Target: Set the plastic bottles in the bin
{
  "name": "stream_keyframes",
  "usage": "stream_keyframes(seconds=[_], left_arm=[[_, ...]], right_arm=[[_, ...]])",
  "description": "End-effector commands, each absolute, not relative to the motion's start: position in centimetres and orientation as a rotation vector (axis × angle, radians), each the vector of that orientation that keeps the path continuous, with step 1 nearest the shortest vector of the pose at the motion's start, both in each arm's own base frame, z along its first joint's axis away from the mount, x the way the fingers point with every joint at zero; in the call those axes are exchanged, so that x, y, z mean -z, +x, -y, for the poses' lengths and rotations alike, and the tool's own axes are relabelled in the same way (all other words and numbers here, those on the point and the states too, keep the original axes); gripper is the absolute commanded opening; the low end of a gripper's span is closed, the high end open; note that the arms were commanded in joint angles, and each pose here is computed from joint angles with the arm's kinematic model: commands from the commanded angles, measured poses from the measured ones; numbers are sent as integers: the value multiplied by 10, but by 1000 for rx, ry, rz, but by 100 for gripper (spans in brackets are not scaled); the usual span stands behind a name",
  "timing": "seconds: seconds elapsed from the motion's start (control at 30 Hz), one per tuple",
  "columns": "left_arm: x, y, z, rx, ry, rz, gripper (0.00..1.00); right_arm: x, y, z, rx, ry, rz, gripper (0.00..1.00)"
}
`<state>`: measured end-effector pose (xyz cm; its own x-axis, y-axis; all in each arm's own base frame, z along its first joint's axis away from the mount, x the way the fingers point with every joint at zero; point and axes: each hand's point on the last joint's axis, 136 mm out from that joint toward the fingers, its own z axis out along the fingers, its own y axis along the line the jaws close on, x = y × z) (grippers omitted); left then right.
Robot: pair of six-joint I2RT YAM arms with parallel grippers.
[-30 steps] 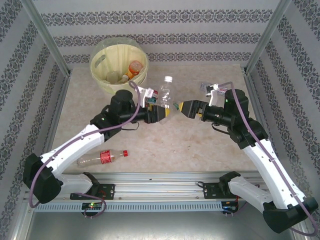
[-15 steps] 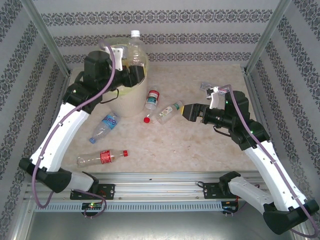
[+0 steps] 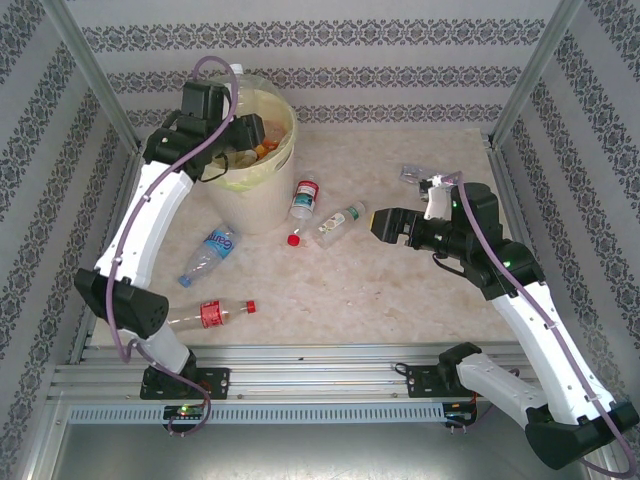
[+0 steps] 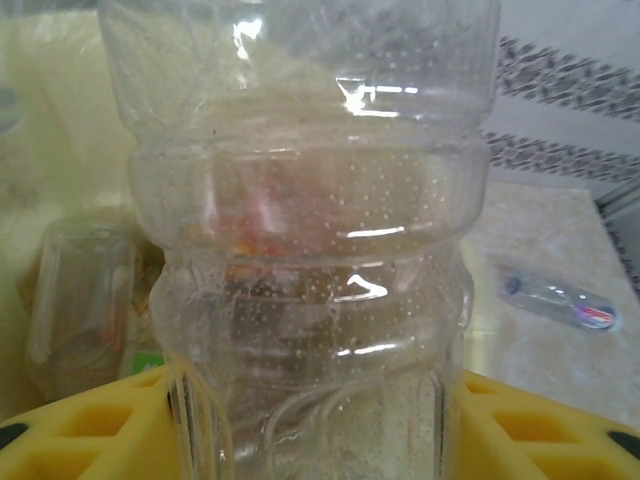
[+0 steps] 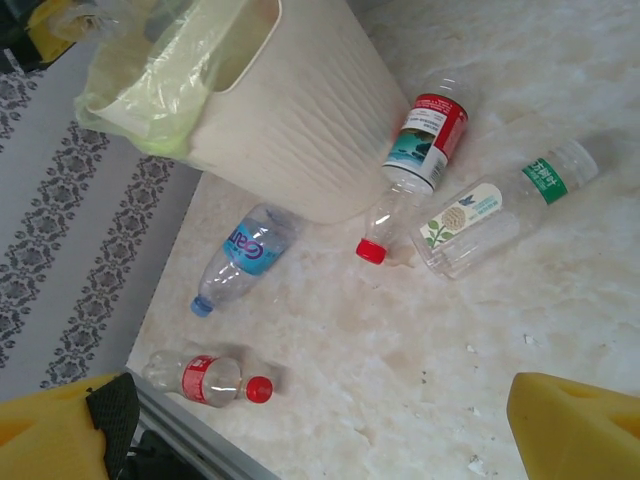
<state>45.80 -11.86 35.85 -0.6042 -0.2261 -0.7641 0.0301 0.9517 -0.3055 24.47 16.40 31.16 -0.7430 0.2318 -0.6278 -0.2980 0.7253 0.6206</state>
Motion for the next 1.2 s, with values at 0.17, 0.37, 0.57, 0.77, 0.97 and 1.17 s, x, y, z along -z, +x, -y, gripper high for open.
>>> stream_keyframes(seconds=[0.17,0.37,0.57,0.77,0.97,1.17], left_arm=[[-340,464,101,357,-231,-2260,62],[-335,462,100,365,-240,-2283,73],[-348,457,98,373,-243,-2248,90],[-369,445,107,450,-167,-2181,98],[-385,414,129,574,-21,-2111,100],[-383,365,173,717,203,-2046,100]], right_arm=[[-302,251,-157,-905,-7,-2238,95],[-297,255,-155,-891,12,-2257,95],[-292,261,-151,-861,33,-2267,95],[-287,271,-142,-815,58,-2263,95],[-285,287,-128,-743,72,-2257,95],[-281,316,-101,-693,284,-2262,95]])
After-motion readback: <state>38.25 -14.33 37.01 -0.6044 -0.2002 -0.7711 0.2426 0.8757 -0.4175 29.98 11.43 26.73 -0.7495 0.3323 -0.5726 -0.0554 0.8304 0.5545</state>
